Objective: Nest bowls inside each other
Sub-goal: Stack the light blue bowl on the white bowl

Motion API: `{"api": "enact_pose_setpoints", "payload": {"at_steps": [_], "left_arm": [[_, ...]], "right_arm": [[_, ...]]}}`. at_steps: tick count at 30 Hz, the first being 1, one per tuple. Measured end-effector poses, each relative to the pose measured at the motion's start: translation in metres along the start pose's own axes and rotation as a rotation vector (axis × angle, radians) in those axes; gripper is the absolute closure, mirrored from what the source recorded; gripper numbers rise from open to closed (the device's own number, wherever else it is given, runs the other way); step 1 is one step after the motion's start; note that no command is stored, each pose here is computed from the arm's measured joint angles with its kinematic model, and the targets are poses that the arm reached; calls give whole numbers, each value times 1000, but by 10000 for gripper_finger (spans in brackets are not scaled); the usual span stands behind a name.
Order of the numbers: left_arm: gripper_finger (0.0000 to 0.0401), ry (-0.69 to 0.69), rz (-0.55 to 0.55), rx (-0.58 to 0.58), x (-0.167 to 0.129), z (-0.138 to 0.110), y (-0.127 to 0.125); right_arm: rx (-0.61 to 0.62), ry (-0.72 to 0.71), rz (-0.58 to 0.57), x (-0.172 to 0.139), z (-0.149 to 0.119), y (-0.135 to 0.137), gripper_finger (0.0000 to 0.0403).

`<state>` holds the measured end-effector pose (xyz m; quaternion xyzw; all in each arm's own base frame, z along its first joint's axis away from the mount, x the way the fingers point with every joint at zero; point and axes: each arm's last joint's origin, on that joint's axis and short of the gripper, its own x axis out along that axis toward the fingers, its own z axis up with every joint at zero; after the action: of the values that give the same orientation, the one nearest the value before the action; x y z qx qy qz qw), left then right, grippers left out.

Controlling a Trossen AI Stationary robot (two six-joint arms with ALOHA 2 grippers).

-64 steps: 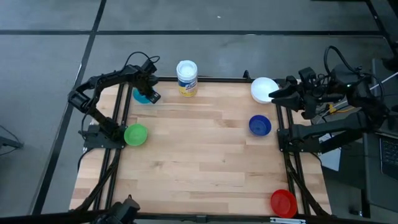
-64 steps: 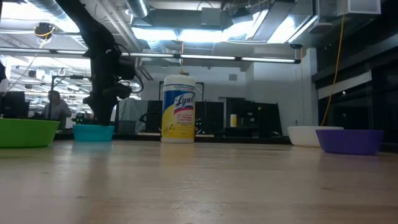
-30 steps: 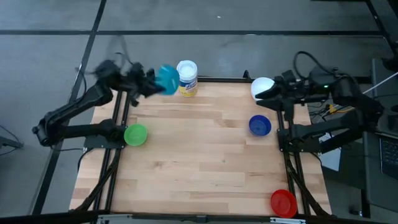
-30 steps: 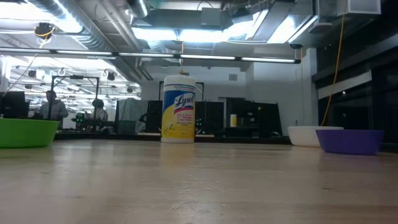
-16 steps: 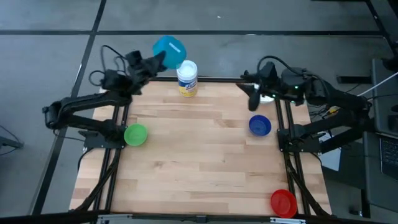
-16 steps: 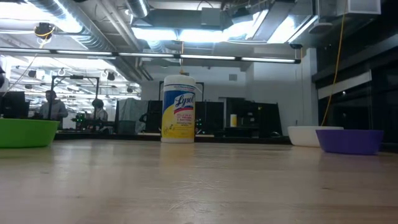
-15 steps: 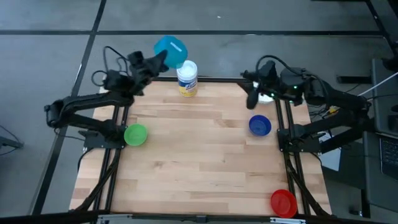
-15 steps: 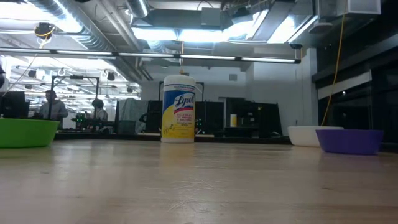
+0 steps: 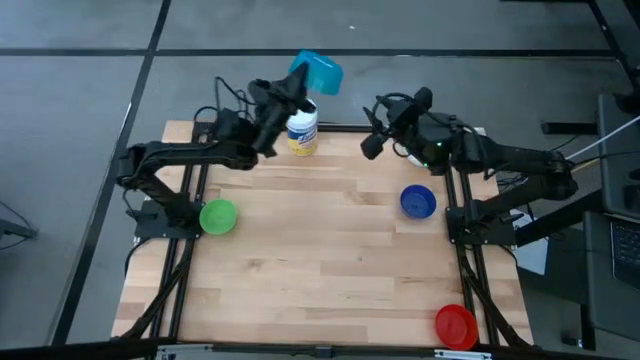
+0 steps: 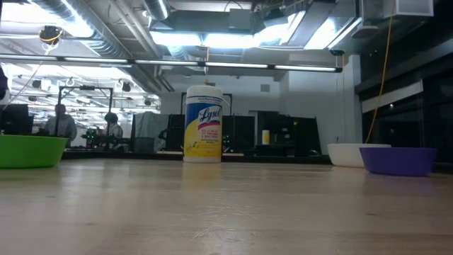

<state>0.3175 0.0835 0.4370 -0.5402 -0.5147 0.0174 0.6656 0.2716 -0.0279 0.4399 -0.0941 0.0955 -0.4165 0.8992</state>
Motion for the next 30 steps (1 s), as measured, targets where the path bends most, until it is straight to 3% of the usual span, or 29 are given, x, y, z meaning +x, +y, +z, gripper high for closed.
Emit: {"api": "enact_pose_setpoints", "payload": {"at_steps": [9,15,21,30], "left_arm": [[399,-51,42,-50,2,-2,21],[399,-68,45,-69,3,0,21],[399,-51,4,-80,11,-2,11],[399,-8,-18,-57,17,-4,5]], "right_arm": [[-2,-112,31,6,11,7,221],[10,-172,44,5,18,6,221],[1,-184,96,17,13,23,221],[2,-232,50,31,12,38,231]]}}
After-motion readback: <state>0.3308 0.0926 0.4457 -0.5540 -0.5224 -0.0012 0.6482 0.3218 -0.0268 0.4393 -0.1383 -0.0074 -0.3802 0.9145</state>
